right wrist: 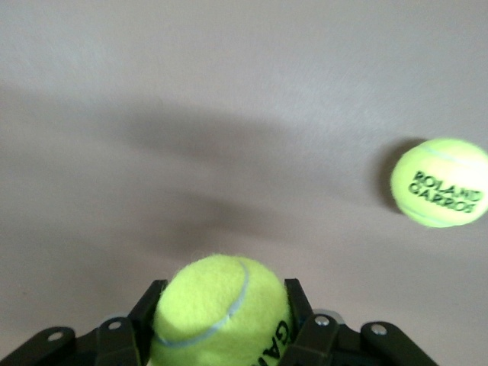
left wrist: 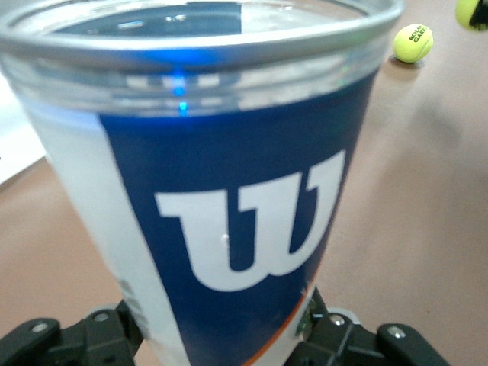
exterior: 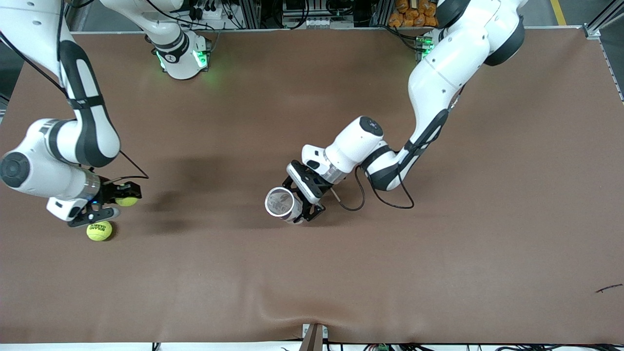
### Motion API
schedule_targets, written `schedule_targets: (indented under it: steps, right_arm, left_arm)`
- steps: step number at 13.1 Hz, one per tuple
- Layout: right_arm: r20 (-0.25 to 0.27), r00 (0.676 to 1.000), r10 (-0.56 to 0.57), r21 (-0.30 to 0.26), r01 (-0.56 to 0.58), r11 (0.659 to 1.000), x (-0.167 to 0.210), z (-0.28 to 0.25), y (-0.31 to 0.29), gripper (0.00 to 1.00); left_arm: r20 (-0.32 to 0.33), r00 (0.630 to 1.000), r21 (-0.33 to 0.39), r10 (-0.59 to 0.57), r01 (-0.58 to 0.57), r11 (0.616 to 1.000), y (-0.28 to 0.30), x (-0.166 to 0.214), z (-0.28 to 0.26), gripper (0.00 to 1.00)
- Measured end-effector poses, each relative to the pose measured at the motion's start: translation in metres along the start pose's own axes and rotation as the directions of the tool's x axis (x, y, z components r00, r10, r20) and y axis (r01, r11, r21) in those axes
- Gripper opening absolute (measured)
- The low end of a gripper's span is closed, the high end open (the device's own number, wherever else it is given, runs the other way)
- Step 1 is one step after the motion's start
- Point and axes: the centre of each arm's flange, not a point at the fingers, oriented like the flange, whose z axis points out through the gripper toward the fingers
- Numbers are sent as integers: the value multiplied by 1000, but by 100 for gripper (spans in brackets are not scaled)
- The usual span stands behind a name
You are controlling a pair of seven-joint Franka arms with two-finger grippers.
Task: Insert tennis ball vertically with right arm
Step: 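Center the can with the left gripper while the right gripper carries the ball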
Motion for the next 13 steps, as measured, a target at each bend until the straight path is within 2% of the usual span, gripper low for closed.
schedule_targets:
  steps: [2,3,5,8,11,13]
  right_arm:
    - [-33,999,43,2,-43,999,7,-27,-12,67]
    - [-33,997,77,16,-76,997,13,-42,-26,67]
    - [-27,986,163,56,-162,985,30,-76,-70,67]
    - [-61,959,276,106,-268,957,55,-112,-152,67]
    - [-63,928,367,133,-357,925,80,-111,-241,67]
    - [-92,908,408,157,-391,907,95,-100,-289,67]
  left_arm:
    - [-34,999,-18,-12,11,1000,4,-11,6,79]
    - [-58,998,-27,-17,15,1000,6,-15,7,79]
    - [-87,996,-33,-16,13,999,5,-24,9,80]
    - [-106,994,-31,22,-25,999,0,-40,12,81]
    - [-103,994,-42,25,-29,999,3,-50,13,81]
    - [-102,994,-40,27,-32,999,2,-51,13,81]
